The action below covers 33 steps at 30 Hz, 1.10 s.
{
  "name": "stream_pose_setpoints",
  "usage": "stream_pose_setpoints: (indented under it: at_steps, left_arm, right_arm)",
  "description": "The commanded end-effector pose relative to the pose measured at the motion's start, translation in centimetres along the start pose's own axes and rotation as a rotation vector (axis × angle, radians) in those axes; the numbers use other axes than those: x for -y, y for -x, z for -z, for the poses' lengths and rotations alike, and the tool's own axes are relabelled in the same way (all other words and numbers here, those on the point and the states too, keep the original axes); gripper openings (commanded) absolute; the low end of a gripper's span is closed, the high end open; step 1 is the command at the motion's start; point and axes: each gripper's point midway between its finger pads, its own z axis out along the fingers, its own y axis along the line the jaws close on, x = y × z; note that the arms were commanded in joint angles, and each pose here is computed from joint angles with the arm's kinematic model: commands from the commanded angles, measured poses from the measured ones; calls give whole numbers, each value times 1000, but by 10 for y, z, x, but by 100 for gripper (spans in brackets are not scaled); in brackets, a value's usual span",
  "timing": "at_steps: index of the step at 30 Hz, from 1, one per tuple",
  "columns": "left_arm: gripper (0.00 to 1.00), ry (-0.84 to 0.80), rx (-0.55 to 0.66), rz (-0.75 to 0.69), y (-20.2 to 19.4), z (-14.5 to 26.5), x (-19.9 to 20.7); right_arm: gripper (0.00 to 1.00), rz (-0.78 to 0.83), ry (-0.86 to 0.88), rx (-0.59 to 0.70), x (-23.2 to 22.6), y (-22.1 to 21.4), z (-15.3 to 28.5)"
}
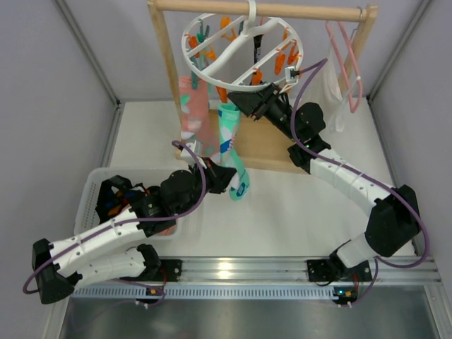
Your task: Remove the socks clipped to the hanger
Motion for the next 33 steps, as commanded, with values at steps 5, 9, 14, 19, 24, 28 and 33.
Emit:
stream_pose_setpoints:
  at_steps: [5, 9, 14, 19, 24, 28, 33]
  left_arm:
    - [0, 42, -13, -29, -16, 0, -20]
    - [0, 54, -37, -39, -24, -4, -25]
    - [0, 38, -29, -53, -15, -9, -15]
    - [0, 37, -19, -51, -10, -10, -13]
    - [0, 47, -16, -38, -12, -9, -17]
    - [0, 73, -25, -40, -11, -7, -25]
    - [0, 73, -20, -40, -8, -7, -24]
  right_arm:
    - [0, 46, -98, 103, -1, 41, -1]
    - [0, 51, -128, 101, 3, 41, 2]
    - [23, 66, -52, 59, -8, 32, 3]
    - [33, 97, 9, 36, -17, 29, 8]
    - [52, 142, 87, -7, -28, 25, 14]
    - [46, 151, 121, 2, -27, 27, 22]
    - [35, 146, 139, -7, -25, 26, 23]
